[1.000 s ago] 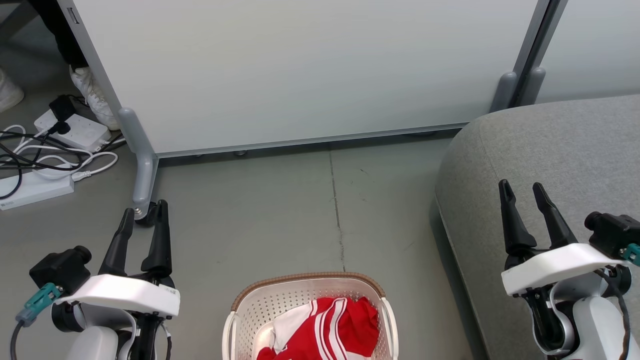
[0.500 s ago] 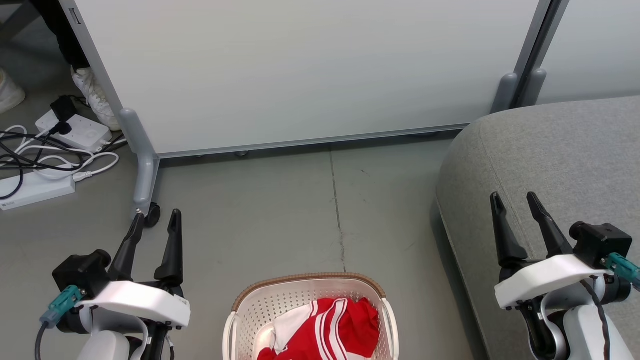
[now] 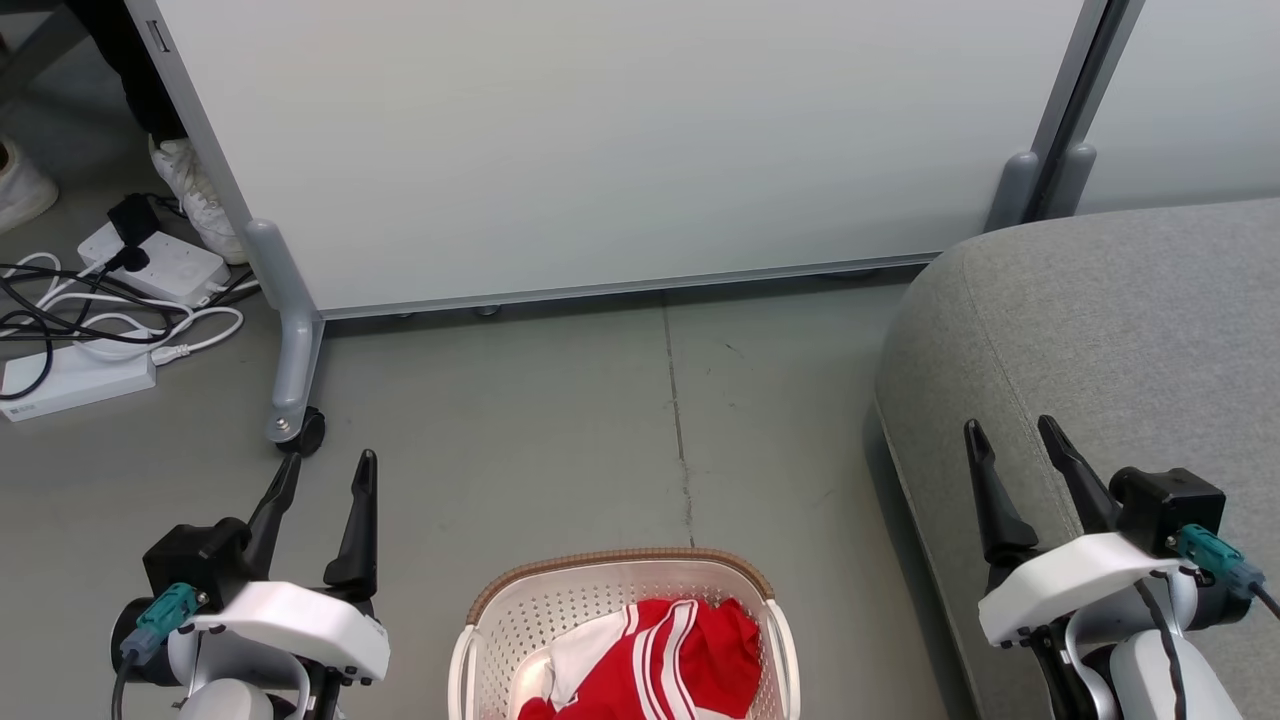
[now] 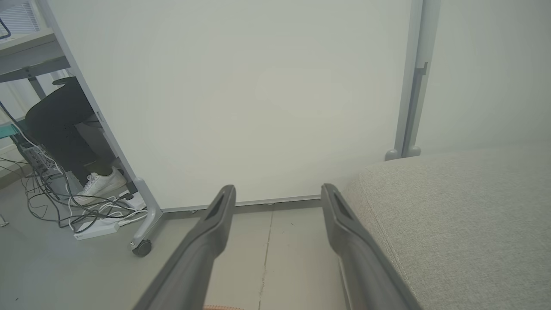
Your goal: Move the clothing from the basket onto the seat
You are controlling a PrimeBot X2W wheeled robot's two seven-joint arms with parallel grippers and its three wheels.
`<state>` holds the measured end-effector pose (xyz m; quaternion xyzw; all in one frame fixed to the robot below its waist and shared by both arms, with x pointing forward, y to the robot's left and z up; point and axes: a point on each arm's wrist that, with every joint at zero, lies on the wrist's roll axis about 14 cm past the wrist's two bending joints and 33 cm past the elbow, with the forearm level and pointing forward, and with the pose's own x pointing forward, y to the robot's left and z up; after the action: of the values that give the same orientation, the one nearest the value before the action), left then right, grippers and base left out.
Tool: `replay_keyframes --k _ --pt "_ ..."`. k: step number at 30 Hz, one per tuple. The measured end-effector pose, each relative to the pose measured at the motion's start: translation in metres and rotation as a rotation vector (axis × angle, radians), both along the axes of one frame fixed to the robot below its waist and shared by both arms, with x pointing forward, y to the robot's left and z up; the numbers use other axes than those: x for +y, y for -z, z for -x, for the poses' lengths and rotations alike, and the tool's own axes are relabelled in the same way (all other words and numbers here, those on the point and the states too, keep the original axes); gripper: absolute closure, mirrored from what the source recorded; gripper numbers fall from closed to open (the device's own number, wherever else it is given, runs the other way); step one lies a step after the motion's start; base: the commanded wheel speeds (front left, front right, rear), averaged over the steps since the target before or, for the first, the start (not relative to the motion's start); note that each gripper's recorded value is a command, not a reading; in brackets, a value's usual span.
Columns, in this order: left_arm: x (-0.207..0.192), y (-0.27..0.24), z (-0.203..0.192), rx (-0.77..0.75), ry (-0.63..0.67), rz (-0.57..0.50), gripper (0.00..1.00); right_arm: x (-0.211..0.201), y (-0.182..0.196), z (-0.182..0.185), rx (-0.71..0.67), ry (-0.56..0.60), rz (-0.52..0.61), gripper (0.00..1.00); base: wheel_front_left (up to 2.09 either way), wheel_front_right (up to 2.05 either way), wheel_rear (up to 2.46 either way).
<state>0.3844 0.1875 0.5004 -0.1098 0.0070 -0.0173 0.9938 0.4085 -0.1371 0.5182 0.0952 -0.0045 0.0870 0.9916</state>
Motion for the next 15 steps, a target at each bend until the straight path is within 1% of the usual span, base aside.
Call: replay_keyframes --k 15 --pt "0.0031 0.0043 0.0033 0.007 -0.001 -0.111 0.0 0.0042 0.0071 0.0032 0.007 -0.02 0.097 0.0 0.0 0.0 0.0"
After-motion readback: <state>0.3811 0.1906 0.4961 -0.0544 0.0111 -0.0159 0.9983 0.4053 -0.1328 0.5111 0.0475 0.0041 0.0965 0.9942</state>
